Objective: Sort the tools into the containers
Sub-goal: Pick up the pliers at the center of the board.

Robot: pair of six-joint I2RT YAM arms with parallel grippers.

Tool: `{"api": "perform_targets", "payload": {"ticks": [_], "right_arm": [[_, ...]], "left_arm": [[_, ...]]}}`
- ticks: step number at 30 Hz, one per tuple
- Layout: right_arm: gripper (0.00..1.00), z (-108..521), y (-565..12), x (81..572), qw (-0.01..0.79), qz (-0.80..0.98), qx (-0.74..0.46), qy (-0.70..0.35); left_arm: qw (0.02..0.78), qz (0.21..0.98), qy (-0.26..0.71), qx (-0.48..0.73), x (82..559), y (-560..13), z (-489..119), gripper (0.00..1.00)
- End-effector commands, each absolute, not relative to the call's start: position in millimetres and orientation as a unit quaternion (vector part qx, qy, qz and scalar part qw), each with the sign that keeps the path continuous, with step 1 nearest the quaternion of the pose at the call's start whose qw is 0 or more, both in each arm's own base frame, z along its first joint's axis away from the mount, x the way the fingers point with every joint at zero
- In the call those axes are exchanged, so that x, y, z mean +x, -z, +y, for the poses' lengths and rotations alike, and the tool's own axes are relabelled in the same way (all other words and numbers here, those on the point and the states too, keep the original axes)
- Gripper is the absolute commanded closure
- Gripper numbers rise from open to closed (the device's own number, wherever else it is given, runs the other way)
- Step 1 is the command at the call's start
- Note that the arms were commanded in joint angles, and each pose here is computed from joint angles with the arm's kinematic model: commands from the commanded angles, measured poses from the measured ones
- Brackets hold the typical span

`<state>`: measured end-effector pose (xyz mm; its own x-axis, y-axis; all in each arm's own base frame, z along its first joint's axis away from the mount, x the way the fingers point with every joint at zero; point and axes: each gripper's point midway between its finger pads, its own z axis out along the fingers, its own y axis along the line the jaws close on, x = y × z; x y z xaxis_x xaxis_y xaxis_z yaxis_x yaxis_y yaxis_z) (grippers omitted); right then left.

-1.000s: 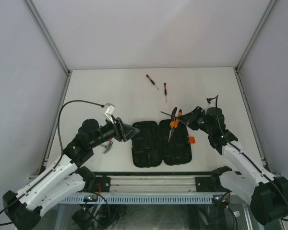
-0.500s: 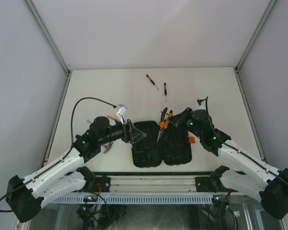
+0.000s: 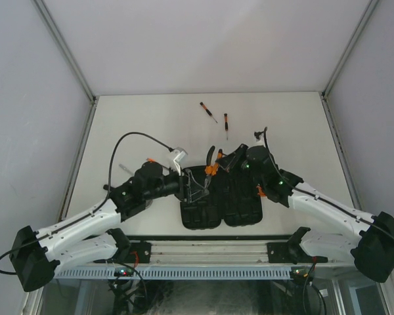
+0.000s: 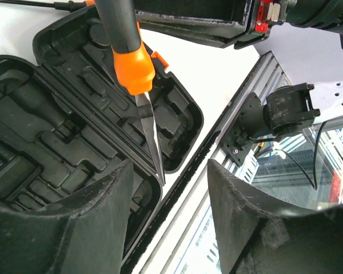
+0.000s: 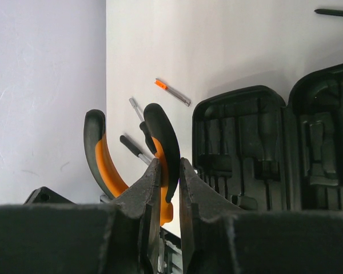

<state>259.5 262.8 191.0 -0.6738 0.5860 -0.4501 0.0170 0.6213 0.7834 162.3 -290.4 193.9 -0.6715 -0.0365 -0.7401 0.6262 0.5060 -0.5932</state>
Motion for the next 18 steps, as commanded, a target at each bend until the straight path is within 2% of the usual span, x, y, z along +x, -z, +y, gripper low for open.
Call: {"api": "perform_targets", "payload": {"ticks": [1,8,18], "right_arm": [[1.00,280.5,-236.6,263.9,0.380,0.791,0.178,-0.446],[1.00,289.2,-242.1,256.1,0.373,0.790,0.164,-0.458],[1.00,293.4,-238.7,246.1,0.357,0.799,0.148,-0.460]], "left_arm": [[0.400,0.761,0.472,0.196,172.0,-227.9,-301.3,0.43],[0.398,0.766,0.466,0.194,174.8,-220.8,-303.2,0.54],[0.403,0.768,0.461,0.187,179.3,-220.1,-303.2,0.63]]}}
